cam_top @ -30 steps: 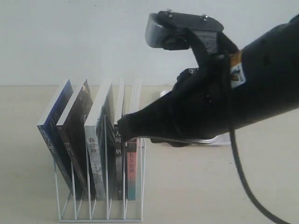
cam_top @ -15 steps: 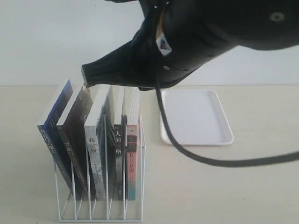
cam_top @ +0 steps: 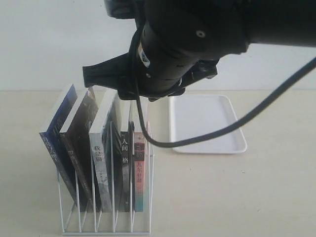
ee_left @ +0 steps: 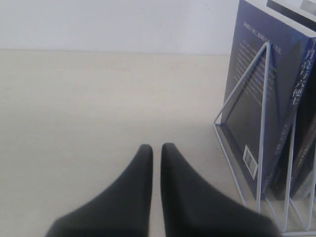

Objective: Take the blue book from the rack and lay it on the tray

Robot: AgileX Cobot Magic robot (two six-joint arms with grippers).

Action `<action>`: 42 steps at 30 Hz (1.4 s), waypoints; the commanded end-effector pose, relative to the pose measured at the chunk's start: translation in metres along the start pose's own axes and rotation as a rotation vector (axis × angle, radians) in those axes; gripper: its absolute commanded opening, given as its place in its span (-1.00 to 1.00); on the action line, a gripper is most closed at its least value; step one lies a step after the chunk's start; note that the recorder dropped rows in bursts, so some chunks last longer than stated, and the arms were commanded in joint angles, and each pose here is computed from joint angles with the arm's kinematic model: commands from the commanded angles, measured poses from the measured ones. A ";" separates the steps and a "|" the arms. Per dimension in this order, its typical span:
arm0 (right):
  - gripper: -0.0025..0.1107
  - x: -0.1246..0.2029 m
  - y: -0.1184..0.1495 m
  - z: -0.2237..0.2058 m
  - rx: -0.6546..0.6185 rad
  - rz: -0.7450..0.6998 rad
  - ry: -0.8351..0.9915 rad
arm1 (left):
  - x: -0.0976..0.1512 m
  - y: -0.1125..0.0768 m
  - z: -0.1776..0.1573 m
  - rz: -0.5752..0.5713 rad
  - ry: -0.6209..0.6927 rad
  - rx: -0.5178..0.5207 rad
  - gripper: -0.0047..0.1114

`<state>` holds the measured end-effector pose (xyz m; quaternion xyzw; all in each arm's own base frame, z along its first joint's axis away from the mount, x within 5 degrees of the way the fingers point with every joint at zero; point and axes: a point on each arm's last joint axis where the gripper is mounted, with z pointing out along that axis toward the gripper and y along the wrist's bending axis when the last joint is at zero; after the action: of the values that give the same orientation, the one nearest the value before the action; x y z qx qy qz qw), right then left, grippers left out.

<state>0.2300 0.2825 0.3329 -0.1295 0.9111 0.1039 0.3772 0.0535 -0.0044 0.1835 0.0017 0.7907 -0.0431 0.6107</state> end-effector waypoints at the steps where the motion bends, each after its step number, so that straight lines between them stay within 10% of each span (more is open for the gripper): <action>1: -0.17 -0.005 -0.010 0.010 0.012 0.056 0.019 | 0.001 0.000 0.000 -0.007 -0.004 -0.005 -0.82; 21: -0.18 0.002 -0.007 0.042 0.041 0.029 0.027 | 0.001 0.000 0.000 -0.007 -0.004 -0.005 -0.82; 26: -0.60 0.008 -0.004 0.055 0.047 0.022 0.053 | 0.001 0.000 0.000 -0.007 -0.004 -0.005 -0.82; 36: -0.61 0.008 -0.004 0.055 0.047 0.033 0.053 | 0.001 0.000 0.000 -0.007 -0.004 -0.005 -0.82; 42: -0.96 0.007 -0.004 0.053 0.041 0.047 0.046 | 0.001 0.000 0.000 -0.007 -0.004 -0.005 -0.82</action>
<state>0.2606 0.2939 0.2899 -0.1066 0.9239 0.0921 0.3557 0.0535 -0.0044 0.1835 0.0017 0.7907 -0.0431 0.6107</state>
